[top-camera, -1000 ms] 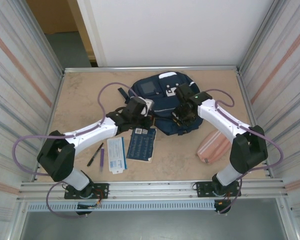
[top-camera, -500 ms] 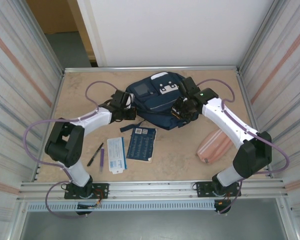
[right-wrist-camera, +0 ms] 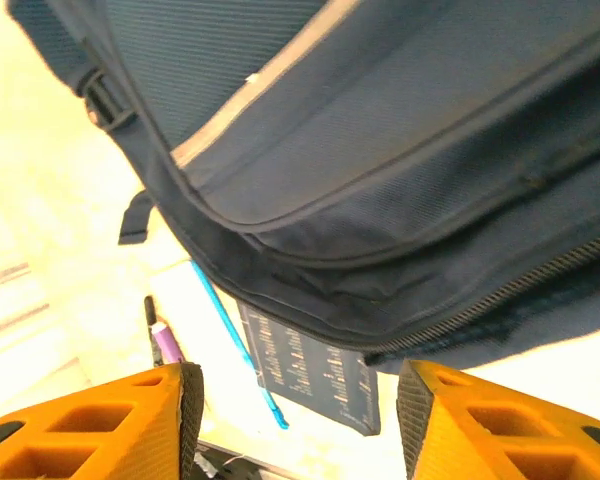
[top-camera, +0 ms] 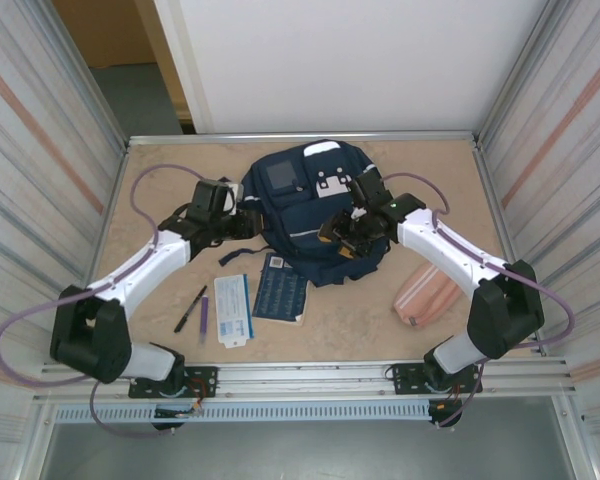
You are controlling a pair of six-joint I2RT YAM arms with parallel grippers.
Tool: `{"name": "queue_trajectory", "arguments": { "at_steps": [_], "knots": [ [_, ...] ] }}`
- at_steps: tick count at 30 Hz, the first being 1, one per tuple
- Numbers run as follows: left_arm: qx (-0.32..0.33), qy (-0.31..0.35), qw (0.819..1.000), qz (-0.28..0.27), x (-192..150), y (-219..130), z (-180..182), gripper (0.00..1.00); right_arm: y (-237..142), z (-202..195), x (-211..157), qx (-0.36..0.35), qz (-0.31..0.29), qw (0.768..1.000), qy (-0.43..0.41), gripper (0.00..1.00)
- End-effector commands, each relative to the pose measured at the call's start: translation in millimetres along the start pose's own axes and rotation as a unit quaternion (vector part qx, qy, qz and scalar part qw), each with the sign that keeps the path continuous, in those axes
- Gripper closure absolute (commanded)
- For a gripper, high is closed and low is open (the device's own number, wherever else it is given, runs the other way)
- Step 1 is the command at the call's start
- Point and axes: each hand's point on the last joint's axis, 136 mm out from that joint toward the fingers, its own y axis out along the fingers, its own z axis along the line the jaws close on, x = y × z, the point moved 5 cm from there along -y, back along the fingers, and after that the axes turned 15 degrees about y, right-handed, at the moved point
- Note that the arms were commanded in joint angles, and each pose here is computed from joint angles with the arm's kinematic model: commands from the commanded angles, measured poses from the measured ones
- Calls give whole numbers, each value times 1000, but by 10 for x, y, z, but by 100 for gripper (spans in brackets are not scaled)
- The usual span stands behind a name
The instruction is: Pack the student bag
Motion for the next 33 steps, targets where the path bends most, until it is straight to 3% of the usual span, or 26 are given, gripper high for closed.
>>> {"name": "queue_trajectory", "arguments": {
  "at_steps": [1, 5, 7, 11, 16, 19, 24, 27, 33],
  "knots": [
    [-50, -17, 997, 53, -297, -66, -149, 44, -198, 128, -12, 31, -10, 994, -102, 44],
    [-67, -16, 994, 83, -417, -111, -340, 43, -354, -14, 101, -12, -66, 975, -212, 42],
    [-76, -3, 993, 96, -471, -111, -515, 43, -366, -139, 291, -46, -92, 971, -213, 41],
    [-70, 37, 991, 105, -576, -80, -840, 41, -273, -217, 584, -33, -68, 982, -172, 42],
    [-71, 21, 989, 127, -719, 61, -1146, 40, -132, -133, 712, -69, -62, 949, -302, 43],
    [-82, -9, 987, 136, -773, 230, -1260, 38, -20, -91, 626, -82, -36, 905, -415, 43],
    [-60, -37, 987, 148, -798, 353, -1109, 41, 282, 81, 308, -81, -31, 789, -608, 39],
    [-81, -62, 984, 146, -794, 326, -966, 49, 458, 200, 113, -84, -1, 745, -662, 36],
    [-64, -114, 982, 136, -980, 114, -552, 48, 920, 49, 107, -189, 40, 661, -725, 33]
  ]
}}
